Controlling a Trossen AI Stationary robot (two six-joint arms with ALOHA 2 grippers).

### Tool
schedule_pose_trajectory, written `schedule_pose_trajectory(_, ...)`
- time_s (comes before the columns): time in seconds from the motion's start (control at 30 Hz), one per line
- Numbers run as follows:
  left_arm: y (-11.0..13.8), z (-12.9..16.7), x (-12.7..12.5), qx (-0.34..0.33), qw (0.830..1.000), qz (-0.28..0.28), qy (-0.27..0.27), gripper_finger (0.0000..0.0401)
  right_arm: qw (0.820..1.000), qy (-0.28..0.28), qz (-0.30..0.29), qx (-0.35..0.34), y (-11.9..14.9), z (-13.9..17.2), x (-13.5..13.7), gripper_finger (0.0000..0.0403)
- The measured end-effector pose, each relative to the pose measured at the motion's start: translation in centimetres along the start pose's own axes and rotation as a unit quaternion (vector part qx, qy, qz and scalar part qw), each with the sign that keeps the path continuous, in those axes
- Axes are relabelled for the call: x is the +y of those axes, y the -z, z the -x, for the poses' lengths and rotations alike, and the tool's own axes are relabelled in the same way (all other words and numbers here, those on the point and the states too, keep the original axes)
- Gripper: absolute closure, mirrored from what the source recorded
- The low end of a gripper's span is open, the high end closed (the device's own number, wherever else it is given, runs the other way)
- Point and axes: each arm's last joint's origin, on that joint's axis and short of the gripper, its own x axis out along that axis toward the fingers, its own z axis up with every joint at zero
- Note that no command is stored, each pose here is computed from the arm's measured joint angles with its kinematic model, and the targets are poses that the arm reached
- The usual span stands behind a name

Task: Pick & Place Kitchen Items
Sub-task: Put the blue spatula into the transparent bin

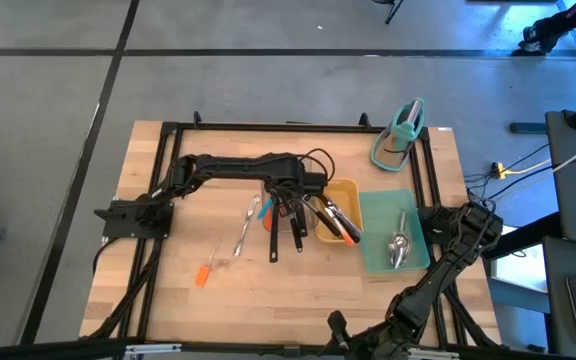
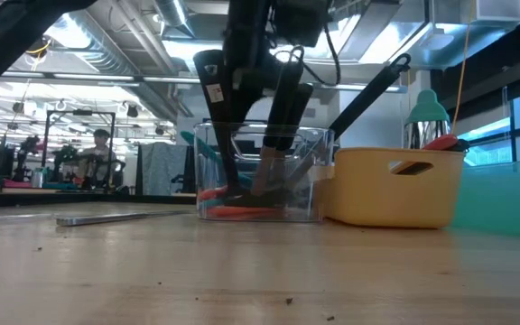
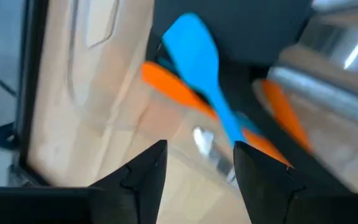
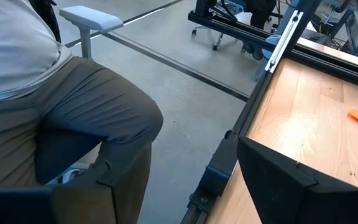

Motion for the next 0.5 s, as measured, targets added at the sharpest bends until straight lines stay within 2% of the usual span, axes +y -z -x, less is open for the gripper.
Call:
schedule_pose_trajectory(0.13, 0.5, 2.0, 0.5, -0.015, 0.999, 0.006, 0.032, 0.0222, 1.0, 0.0, 0.002, 0.004, 0.1, 0.0, 0.0, 0.0162)
schedule_pose_trajectory(0.27, 1.6, 3.8, 1.4, -0.021, 0.997, 0.039, 0.068, 0.0241, 1.0, -0.009, 0.002, 0.006, 0.1, 0.0, 0.0, 0.0162)
schedule_pose_trajectory(0.4, 2.5, 5.2, 1.7, -0.028, 0.993, 0.074, 0.087, 0.0283, 1.0, -0.015, 0.002, 0.006, 0.1, 0.0, 0.1, 0.0162)
schedule_pose_trajectory(0.5, 3.1, 5.9, 1.1, -0.023, 0.991, 0.082, 0.107, 0.0339, 1.0, -0.017, 0.002, 0.006, 0.1, 0.0, 0.1, 0.0162)
